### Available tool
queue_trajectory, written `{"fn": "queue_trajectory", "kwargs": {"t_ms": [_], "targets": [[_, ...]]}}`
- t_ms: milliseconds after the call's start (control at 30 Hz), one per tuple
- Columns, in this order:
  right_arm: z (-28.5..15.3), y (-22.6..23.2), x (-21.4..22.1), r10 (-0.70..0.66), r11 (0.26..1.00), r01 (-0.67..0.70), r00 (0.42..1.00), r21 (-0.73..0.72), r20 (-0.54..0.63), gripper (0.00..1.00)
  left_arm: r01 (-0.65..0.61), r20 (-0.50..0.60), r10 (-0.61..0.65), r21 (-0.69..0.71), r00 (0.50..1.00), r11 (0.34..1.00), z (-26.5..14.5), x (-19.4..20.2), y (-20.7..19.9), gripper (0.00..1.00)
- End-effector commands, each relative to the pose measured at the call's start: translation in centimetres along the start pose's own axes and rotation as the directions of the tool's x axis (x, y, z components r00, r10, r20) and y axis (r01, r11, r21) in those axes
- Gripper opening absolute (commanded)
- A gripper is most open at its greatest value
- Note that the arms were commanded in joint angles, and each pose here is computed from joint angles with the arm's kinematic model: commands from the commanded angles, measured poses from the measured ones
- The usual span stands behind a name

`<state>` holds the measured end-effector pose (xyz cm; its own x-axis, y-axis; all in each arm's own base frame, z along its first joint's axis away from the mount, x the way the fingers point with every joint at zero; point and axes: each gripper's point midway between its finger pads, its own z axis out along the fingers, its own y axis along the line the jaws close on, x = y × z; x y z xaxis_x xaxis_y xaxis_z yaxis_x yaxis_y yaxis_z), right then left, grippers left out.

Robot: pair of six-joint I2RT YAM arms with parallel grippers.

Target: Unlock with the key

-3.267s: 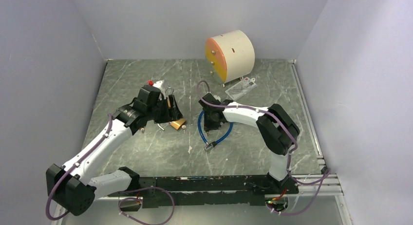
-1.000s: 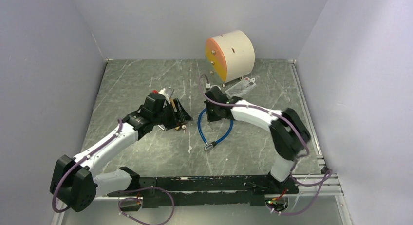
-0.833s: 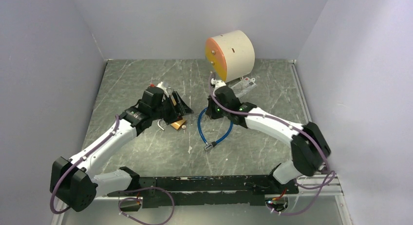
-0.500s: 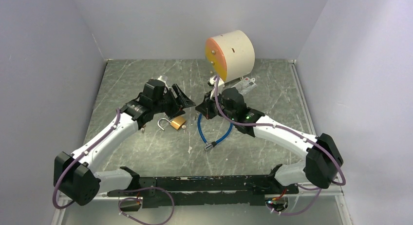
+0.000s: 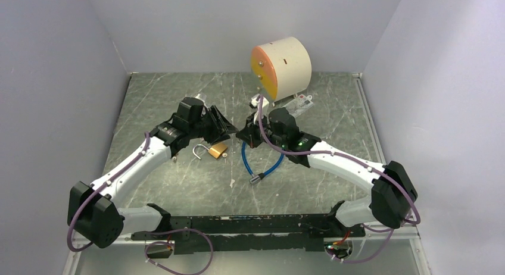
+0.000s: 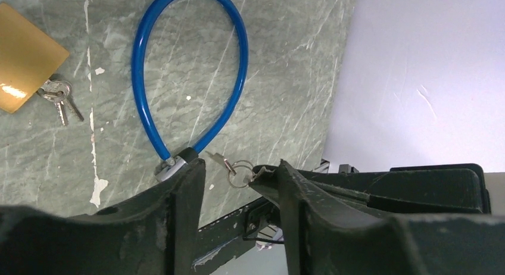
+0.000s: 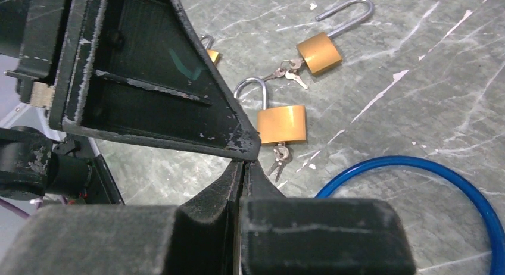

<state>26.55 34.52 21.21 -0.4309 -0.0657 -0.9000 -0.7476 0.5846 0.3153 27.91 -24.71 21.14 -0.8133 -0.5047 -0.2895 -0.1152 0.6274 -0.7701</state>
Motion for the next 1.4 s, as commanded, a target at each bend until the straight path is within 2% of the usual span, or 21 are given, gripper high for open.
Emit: {"fn": "queue_trajectory", "kwargs": {"t_ms": [0, 67, 100, 267, 433, 500, 533, 600, 667, 733, 767, 833, 933, 1033, 1200, 1367], "targets": [[0.2, 2.2, -3.5, -0.040, 0.996, 0.047, 0.995, -0.081, 0.093, 0.00, -0.008, -0.013, 0.009, 0.044, 1.000, 0.999, 0.1, 0.1, -0.7, 0.58], [0.2, 2.4, -3.5, -0.038, 0.995, 0.046, 0.995, -0.093, 0.092, 0.00, 0.001, -0.022, 0.000, 0.048, 1.000, 0.999, 0.3, 0.2, -0.9, 0.62], [0.3, 2.4, -3.4, -0.035, 0.995, 0.044, 0.995, -0.095, 0.090, 0.00, 0.001, -0.025, 0.000, 0.052, 1.000, 0.999, 0.4, 0.2, -0.9, 0.61], [0.6, 2.1, -3.1, -0.014, 0.996, 0.020, 0.997, -0.083, 0.080, 0.00, -0.022, -0.005, 0.022, 0.051, 1.000, 0.998, -0.1, -0.2, -1.3, 0.25], [0.8, 2.0, -3.3, 0.022, 0.997, -0.017, 0.997, -0.070, 0.074, 0.00, -0.059, -0.012, 0.060, 0.080, 0.998, 0.995, -0.4, 0.1, -1.5, 0.03], [0.9, 2.1, -3.3, 0.047, 0.997, -0.043, 0.997, -0.068, 0.063, 0.00, -0.093, 0.002, 0.093, 0.093, 0.996, 0.991, -0.7, -0.2, -1.9, 0.03], [0.8, 2.0, -3.5, 0.060, 0.997, -0.056, 0.996, -0.060, 0.061, 0.05, -0.117, 0.015, 0.116, 0.113, 0.993, 0.987, -1.0, -0.4, -2.5, 0.03], [0.4, 2.2, -4.1, 0.071, 0.995, -0.066, 0.995, -0.068, 0.067, 0.33, -0.183, 0.051, 0.177, 0.173, 0.983, 0.968, -1.7, -0.9, -3.9, 0.02], [-0.5, 3.0, -4.8, 0.070, 0.992, -0.060, 0.994, -0.109, 0.087, 0.55, -0.273, 0.089, 0.259, 0.233, 0.962, 0.934, -2.7, -1.1, -5.3, 0.02], [-2.0, 4.4, -6.0, 0.080, 0.981, -0.059, 0.991, -0.185, 0.110, 0.70, -0.377, 0.133, 0.353, 0.292, 0.926, 0.879, -3.9, -1.2, -6.9, 0.02], [-2.8, 4.8, -6.6, 0.099, 0.973, -0.070, 0.988, -0.220, 0.119, 0.74, -0.425, 0.155, 0.396, 0.318, 0.905, 0.847, -4.6, -1.2, -7.6, 0.03], [-4.6, 5.1, -8.3, 0.152, 0.952, -0.100, 0.975, -0.289, 0.161, 0.77, -0.532, 0.208, 0.490, 0.360, 0.846, 0.766, -6.1, -1.1, -8.9, 0.03], [-7.7, 5.2, -11.1, 0.244, 0.912, -0.140, 0.940, -0.386, 0.237, 0.79, -0.637, 0.279, 0.583, 0.476, 0.763, 0.607, -9.0, 0.1, -11.7, 0.02], [-10.6, 5.7, -13.3, 0.293, 0.874, -0.132, 0.910, -0.468, 0.292, 0.80, -0.681, 0.347, 0.606, 0.541, 0.716, 0.493, -11.5, 0.7, -14.0, 0.03], [-12.7, 7.5, -15.5, 0.277, 0.851, -0.073, 0.904, -0.520, 0.326, 0.80, -0.655, 0.385, 0.566, 0.633, 0.729, 0.412, -14.2, 1.1, -17.0, 0.03], [-12.9, 8.1, -15.9, 0.272, 0.838, -0.062, 0.909, -0.542, 0.317, 0.79, -0.613, 0.378, 0.524, 0.679, 0.764, 0.404, -14.9, 1.0, -18.2, 0.03]]}}
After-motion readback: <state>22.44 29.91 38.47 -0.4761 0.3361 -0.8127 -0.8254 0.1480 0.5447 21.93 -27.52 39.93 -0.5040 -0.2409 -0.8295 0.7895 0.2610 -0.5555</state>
